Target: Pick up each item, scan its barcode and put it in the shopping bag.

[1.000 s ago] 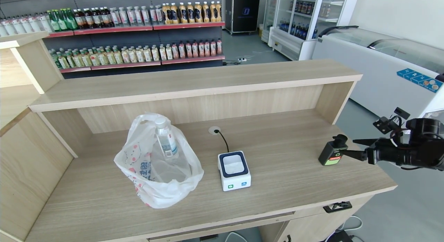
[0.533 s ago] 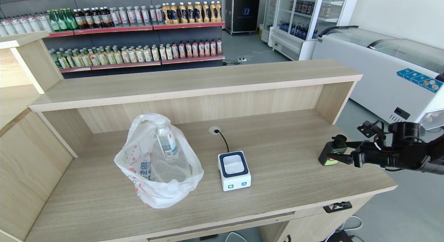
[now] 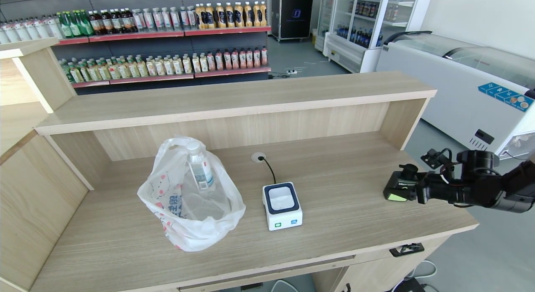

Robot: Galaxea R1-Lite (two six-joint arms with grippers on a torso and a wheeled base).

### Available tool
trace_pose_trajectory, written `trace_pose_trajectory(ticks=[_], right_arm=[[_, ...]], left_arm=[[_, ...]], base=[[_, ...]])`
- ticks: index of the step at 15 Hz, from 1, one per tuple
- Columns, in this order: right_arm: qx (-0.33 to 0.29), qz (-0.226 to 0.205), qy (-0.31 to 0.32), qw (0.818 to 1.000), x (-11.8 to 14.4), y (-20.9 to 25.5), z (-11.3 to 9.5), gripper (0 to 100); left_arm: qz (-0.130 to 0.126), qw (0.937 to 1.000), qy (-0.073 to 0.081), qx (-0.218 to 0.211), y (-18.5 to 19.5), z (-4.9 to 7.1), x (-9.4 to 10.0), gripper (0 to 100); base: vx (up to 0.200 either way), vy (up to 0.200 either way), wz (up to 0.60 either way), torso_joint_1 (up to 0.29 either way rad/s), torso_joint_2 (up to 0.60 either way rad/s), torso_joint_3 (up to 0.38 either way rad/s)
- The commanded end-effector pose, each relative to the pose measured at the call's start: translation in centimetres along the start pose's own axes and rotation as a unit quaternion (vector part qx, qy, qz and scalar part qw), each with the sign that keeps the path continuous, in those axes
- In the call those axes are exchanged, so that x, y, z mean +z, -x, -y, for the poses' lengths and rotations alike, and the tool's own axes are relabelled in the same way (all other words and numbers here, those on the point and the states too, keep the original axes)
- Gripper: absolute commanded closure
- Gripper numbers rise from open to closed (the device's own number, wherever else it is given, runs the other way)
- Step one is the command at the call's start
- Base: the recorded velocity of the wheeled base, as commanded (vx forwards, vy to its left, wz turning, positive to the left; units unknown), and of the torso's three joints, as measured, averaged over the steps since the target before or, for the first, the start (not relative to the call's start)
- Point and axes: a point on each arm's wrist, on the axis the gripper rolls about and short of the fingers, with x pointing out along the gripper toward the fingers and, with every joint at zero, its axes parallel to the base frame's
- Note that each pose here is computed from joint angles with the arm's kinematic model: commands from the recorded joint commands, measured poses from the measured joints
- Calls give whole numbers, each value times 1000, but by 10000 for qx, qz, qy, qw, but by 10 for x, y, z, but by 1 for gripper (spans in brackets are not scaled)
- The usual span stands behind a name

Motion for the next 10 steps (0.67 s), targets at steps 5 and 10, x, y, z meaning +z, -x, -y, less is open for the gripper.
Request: trace_pose_trajectory(ticks=[5,10], right_arm=[[110,-71,-70,9999,-6,-4,-8,0],[91,-28,-9,10000,-9,-5,-10,100]], left_arm=[[0,10000,-1,3,0,0,0,0],[0,10000,-1,3,0,0,0,0]], base=[[0,0,0,0,0,0],[0,0,0,0,0,0]])
